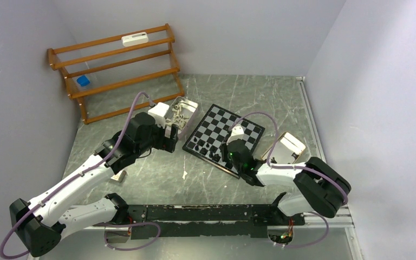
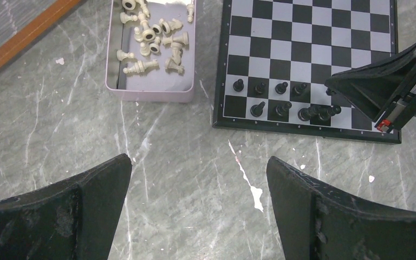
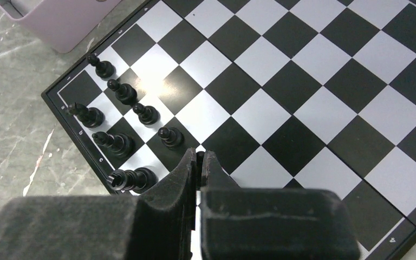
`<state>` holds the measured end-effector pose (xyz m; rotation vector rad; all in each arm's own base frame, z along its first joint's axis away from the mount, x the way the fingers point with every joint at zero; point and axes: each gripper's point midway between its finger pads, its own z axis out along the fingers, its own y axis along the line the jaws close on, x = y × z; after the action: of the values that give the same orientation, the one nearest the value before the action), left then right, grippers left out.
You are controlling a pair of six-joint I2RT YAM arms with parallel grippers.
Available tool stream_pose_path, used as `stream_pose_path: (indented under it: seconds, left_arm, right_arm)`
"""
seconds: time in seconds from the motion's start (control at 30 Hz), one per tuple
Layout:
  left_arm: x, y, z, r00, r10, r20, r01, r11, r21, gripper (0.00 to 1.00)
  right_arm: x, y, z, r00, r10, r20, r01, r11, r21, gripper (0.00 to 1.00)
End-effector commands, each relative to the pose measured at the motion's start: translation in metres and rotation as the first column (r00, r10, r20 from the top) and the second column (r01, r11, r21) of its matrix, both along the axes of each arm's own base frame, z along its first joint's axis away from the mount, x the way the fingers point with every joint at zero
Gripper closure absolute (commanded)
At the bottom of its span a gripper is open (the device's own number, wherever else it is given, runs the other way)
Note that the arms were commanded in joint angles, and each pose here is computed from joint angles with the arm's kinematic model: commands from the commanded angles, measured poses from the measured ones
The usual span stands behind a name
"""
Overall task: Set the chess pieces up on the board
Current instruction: Place the chess piece on the chessboard.
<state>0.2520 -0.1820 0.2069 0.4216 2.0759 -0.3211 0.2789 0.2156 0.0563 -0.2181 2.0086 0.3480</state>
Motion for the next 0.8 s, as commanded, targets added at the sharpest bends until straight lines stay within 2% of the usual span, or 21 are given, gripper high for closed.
stream_pose_path:
  seconds: [0.0,0.77]
  left_arm:
    - [0.000,0.003,0.003,1.000,0.010,0.018,-0.010,1.000,0.003,0.00]
    - [-0.001,0.004,0.008,1.000,0.011,0.029,-0.010,1.000,-0.009,0.00]
  right_arm:
    - [0.008,0.005,0.010,0.998,-0.020,0.059,0.019,1.000,0.020,1.00]
    - [0.007,-0.002,-0.002,0.993,-0.036,0.111,0.037,0.999,-0.013,0.99]
